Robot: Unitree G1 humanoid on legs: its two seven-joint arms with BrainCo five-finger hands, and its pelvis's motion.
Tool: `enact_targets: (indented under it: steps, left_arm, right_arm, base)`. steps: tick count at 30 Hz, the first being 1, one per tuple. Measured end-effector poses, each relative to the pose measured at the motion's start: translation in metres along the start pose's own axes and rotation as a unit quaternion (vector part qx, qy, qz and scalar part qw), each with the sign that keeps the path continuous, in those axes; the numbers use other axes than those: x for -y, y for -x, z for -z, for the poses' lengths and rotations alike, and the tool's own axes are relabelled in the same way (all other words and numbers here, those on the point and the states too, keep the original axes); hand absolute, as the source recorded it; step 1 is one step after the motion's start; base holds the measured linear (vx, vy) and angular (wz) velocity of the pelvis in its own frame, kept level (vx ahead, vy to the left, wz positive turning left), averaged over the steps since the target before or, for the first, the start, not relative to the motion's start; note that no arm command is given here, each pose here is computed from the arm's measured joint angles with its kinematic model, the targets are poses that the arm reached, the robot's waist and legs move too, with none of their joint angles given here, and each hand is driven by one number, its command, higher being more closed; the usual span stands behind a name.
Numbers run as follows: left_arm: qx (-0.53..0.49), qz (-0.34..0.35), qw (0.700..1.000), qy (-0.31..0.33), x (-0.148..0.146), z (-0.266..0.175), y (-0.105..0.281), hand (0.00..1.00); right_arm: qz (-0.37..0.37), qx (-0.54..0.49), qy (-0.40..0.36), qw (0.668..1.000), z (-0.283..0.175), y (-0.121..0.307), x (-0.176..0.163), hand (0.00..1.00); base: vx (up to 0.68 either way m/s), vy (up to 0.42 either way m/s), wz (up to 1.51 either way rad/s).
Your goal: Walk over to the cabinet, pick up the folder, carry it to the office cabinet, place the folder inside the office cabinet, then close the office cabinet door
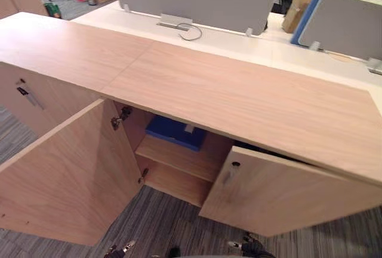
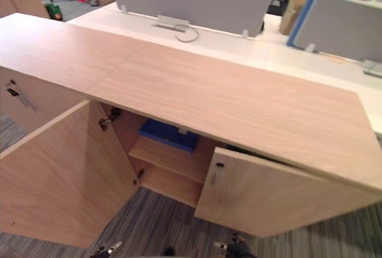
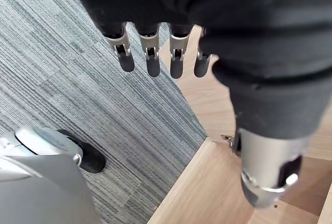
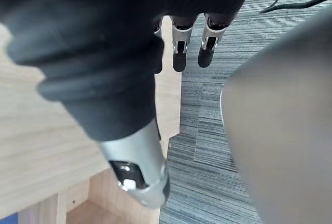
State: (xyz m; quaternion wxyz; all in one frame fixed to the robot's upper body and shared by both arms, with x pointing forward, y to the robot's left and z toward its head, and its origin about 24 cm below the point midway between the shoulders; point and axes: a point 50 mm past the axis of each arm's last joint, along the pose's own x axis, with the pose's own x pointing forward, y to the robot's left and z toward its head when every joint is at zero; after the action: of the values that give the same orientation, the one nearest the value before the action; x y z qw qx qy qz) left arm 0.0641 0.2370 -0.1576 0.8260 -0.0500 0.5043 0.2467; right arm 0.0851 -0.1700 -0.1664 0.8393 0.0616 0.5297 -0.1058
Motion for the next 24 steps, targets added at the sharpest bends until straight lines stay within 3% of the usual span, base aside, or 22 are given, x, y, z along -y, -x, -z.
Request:
enact_targets:
  steps: [11,24]
  left_arm:
    - [0.009,0.033,0.999,-0.005,0.028,-0.007,-0.001,0.0]
    - [0.03,0.067,0.994,-0.076,0.044,-0.017,-0.001,0.0]
  right_arm:
    - [0.015,-0.023,-0.024,0.999,0.006,-0.001,0.005,0.0]
    - [0.036,0.002,-0.064,0.997,-0.009,-0.004,0.017,0.0]
  base:
    - [0.15,-0.195,0.44]
    - [-0.09,0.038,0.32]
